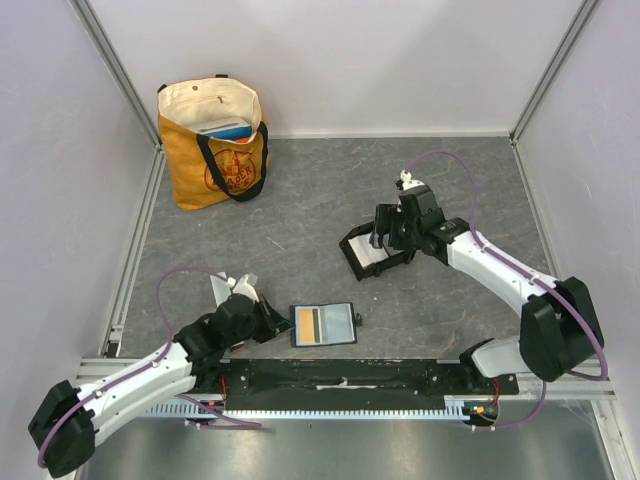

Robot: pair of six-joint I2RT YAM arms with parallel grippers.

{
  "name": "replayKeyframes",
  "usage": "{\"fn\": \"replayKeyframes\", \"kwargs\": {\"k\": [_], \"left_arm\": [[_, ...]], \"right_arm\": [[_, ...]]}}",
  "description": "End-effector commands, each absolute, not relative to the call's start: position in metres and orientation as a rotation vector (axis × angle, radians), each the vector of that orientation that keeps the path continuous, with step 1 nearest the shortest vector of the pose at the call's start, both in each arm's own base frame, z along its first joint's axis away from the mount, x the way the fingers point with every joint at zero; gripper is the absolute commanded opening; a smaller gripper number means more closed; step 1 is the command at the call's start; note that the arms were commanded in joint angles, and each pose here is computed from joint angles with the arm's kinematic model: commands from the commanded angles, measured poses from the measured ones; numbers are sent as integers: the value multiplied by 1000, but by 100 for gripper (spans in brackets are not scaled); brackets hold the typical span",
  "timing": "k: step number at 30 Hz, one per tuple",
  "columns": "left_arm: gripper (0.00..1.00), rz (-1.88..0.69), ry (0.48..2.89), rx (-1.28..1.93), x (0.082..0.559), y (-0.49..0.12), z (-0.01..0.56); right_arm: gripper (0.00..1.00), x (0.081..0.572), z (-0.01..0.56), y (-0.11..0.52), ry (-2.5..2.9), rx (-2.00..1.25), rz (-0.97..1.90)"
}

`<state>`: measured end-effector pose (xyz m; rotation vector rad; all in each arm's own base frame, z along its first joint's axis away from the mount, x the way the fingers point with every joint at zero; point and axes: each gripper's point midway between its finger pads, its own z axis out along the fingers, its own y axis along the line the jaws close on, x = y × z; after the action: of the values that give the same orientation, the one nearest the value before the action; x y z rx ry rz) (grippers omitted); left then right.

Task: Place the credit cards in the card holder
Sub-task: Pick up the credit card from the storage box.

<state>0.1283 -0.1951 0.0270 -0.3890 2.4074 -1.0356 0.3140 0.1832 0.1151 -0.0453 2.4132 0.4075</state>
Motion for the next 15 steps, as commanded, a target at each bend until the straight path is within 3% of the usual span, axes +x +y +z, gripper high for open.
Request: {"fn": "replayKeyframes", "kwargs": {"k": [1,15], "left_arm": [[2,-1039,2387,-425,134,-197,34],[2,-1050,2375,-435,136,-198,38]], "right_arm": [[87,332,127,201,2376,-129,560],[89,354,105,200,2417,-118,594]]}}
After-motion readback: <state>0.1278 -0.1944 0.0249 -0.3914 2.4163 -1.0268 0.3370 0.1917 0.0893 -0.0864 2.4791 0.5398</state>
